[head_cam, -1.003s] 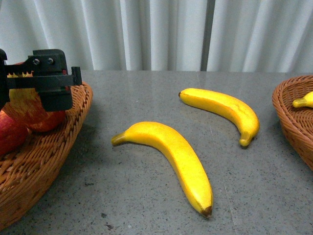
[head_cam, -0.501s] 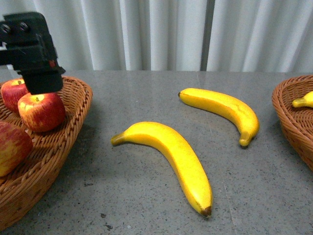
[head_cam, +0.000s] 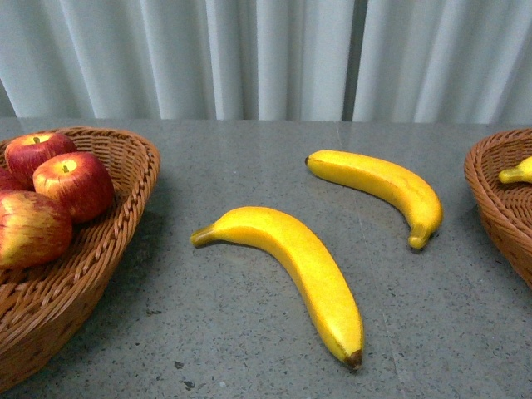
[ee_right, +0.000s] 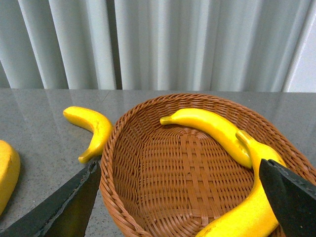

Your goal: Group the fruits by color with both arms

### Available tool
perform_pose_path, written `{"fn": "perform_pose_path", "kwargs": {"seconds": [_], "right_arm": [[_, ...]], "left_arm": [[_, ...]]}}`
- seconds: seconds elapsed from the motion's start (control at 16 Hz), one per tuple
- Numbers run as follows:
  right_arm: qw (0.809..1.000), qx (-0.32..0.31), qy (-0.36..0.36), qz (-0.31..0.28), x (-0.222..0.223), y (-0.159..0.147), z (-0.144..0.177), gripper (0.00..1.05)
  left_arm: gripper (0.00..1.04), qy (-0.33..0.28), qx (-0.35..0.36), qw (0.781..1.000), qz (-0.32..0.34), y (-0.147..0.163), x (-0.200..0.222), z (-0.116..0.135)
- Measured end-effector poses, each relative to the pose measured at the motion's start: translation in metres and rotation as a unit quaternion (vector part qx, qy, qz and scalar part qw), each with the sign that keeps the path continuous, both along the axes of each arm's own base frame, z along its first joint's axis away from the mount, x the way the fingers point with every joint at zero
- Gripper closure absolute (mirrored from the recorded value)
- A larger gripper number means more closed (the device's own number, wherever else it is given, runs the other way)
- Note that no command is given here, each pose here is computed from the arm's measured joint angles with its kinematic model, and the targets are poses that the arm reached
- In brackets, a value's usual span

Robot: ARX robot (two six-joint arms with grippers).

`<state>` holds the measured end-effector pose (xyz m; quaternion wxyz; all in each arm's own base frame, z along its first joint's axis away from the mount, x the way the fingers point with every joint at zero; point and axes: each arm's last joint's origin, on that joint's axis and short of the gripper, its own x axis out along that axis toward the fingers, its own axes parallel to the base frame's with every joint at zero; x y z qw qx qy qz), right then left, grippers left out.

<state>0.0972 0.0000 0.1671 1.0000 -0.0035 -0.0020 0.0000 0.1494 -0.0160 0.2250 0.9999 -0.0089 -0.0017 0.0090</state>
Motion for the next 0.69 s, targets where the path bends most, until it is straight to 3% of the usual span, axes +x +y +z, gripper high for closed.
{"fn": "perform_pose_path", "kwargs": {"seconds": [0.31, 0.69], "right_arm": [[1.000, 0.000, 0.000, 0.000, 0.000, 0.000, 0.000, 0.06], [1.000, 0.000, 0.000, 0.000, 0.000, 0.000, 0.000, 0.06]], "left_arm": [[1.04, 0.000, 0.000, 1.000, 0.003, 0.017, -0.016, -0.025], [1.03, 0.002, 0.000, 1.000, -0.009, 0.016, -0.029, -0.043]]}}
